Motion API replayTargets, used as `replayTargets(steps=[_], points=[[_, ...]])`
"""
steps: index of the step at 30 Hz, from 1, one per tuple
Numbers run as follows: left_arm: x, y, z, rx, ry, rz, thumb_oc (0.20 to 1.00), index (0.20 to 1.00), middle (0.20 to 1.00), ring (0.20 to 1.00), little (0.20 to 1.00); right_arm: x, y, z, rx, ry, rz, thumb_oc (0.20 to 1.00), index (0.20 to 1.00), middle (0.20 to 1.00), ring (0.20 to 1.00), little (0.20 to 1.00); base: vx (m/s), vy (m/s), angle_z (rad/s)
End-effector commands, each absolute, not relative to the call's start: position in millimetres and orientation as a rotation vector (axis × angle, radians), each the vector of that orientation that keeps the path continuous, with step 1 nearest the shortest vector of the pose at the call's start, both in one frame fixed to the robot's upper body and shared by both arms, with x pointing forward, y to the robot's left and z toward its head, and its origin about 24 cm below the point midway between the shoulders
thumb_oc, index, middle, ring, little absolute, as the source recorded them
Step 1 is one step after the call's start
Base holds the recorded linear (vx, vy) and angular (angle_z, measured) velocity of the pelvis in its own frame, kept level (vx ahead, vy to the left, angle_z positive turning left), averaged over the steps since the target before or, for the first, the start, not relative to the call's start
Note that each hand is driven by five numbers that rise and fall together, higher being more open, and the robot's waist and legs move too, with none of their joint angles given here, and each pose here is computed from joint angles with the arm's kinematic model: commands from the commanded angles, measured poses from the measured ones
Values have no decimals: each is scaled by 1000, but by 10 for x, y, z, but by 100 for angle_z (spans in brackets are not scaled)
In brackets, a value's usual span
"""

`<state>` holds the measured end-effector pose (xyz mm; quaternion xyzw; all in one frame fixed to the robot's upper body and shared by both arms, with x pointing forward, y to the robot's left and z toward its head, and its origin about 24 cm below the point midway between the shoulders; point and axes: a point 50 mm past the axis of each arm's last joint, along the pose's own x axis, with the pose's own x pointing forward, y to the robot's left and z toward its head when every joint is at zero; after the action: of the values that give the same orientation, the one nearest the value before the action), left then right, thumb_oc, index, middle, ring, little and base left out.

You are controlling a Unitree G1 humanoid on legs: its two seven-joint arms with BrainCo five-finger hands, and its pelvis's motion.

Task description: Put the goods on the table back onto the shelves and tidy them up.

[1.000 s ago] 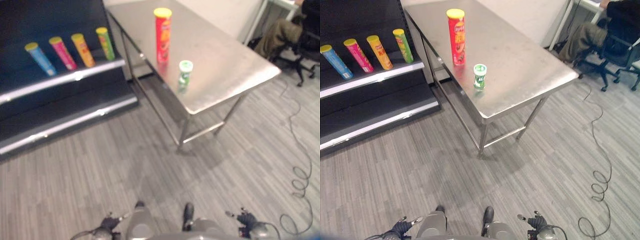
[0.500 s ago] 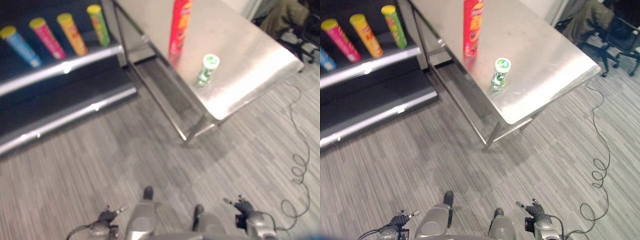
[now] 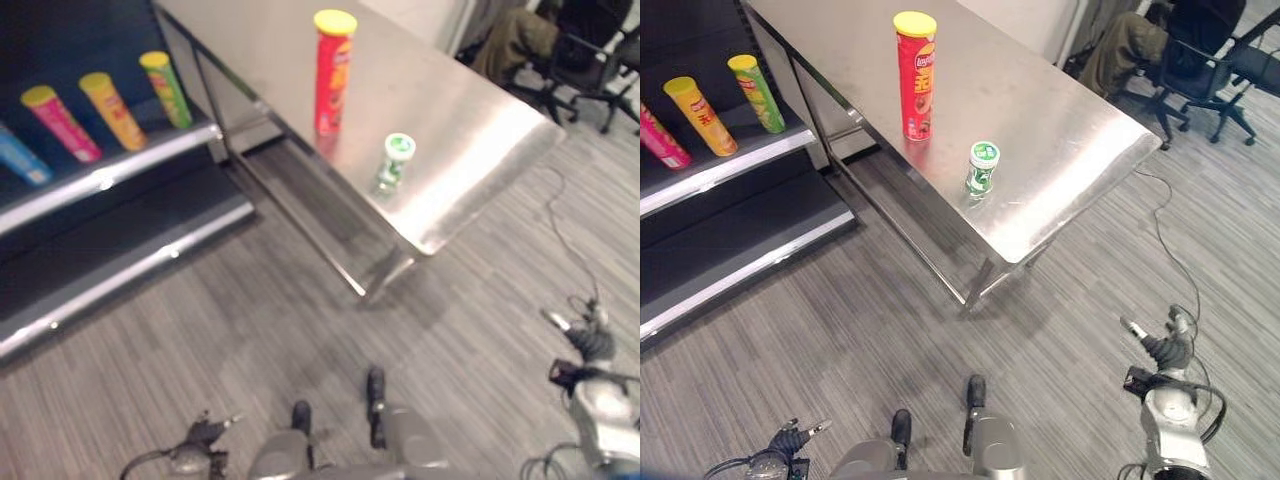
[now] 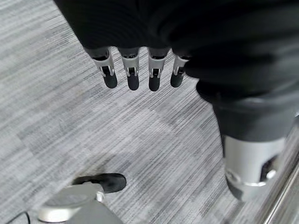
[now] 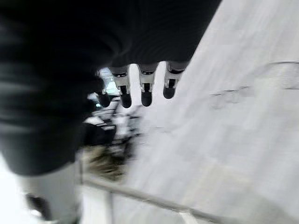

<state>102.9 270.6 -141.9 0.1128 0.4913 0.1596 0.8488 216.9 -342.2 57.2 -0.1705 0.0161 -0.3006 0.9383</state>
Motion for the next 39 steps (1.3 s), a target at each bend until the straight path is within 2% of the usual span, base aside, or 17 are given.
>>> replayTargets(steps=[1, 5, 10, 15, 20, 27, 39], points=[[1064, 2776, -1369, 272, 997, 354, 1000, 1000, 1000, 1000, 1000, 2358, -3565, 1675, -461, -421, -678, 1000, 1000, 1000, 1000, 1000, 102, -90, 2], [944, 2757, -1413, 265, 1036, 353, 1000, 1000, 1000, 1000, 1000, 2448, -3427, 2017, -479, -551, -577, 1000, 1000, 1000, 1000, 1000, 93, -92, 1], [842, 2727, -1453, 254, 1077, 343, 1000, 1000, 1000, 1000, 1000, 2732, -2776, 2317, -554, -653, -199, 1000, 1000, 1000, 1000, 1000, 61, -115, 6], [856, 2675, -1465, 248, 1073, 326, 1000, 1000, 1000, 1000, 1000, 3053, -2320, 2374, -604, -628, 30, 1000, 1000, 1000, 1000, 1000, 16, -90, 18], [841, 2633, -1486, 253, 1087, 302, 1000, 1000, 1000, 1000, 1000, 3386, -2072, 2378, -623, -552, 121, 1000, 1000, 1000, 1000, 1000, 19, -95, 19], [772, 2634, -1513, 274, 1122, 304, 1000, 1000, 1000, 1000, 1000, 3754, -1921, 2474, -776, -476, 78, 1000, 1000, 1000, 1000, 1000, 35, -81, 21], [817, 2546, -1540, 242, 1123, 321, 1000, 1000, 1000, 1000, 1000, 3990, -1741, 2381, -921, -394, 32, 1000, 1000, 1000, 1000, 1000, 41, -34, 11]])
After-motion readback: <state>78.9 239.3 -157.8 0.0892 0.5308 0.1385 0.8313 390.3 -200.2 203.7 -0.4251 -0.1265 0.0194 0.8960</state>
